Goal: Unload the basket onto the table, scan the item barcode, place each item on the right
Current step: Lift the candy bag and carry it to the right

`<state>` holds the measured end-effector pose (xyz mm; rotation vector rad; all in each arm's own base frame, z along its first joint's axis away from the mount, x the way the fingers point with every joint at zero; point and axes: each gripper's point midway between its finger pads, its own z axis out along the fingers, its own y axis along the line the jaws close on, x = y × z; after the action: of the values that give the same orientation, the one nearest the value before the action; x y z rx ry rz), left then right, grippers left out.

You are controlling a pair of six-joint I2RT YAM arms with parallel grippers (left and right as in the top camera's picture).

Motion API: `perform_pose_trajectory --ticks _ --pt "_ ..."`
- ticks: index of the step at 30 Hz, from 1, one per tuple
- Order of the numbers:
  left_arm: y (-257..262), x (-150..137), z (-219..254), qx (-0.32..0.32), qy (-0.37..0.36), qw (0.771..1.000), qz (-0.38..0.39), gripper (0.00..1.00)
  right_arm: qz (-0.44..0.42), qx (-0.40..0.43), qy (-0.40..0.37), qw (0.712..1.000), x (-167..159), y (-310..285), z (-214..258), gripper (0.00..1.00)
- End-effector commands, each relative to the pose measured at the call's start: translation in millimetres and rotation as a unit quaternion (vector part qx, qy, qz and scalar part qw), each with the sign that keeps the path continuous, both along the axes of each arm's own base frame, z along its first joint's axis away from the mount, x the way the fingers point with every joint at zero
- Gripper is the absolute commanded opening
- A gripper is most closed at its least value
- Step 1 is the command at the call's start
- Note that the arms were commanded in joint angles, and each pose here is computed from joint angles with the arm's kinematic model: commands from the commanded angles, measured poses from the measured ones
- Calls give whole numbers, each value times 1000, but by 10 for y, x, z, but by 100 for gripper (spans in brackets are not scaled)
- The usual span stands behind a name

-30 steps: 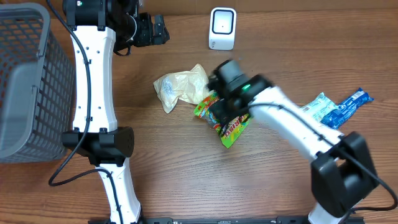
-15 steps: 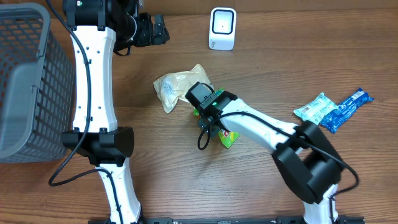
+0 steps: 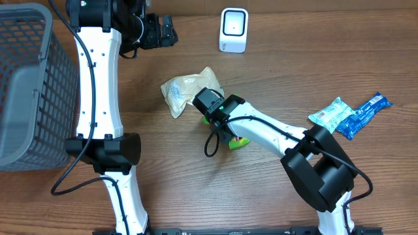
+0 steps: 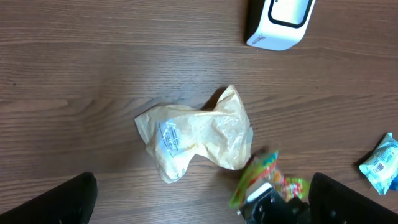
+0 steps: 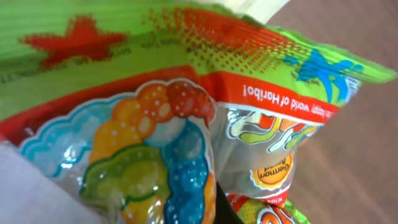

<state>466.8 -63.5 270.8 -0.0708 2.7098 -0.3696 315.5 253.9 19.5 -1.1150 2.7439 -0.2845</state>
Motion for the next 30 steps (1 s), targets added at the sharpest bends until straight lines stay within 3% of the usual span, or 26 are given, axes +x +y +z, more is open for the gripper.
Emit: perform_pose_trajectory --ticks 1,4,9,13,15,19,30 --pt "-54 -52 124 -1 -13 1000 -4 100 25 88 109 990 -369 380 129 4" --pt "-54 -52 124 -1 -13 1000 -4 100 77 197 173 962 -543 616 658 4" --pt "-54 -52 124 -1 -13 1000 -4 100 140 435 198 867 -496 430 1899 4" --pt "-54 -52 124 -1 -13 1000 -4 100 149 549 186 801 -394 -45 2366 4" --pt "-55 -52 124 -1 -13 1000 -4 100 141 582 174 781 -356 -312 2478 4" --pt "-54 -52 124 -1 -13 1000 -4 100 111 601 147 777 -240 -668 2529 4" --pt "-54 -52 124 -1 -13 1000 -4 100 117 627 125 760 -230 -675 2712 3"
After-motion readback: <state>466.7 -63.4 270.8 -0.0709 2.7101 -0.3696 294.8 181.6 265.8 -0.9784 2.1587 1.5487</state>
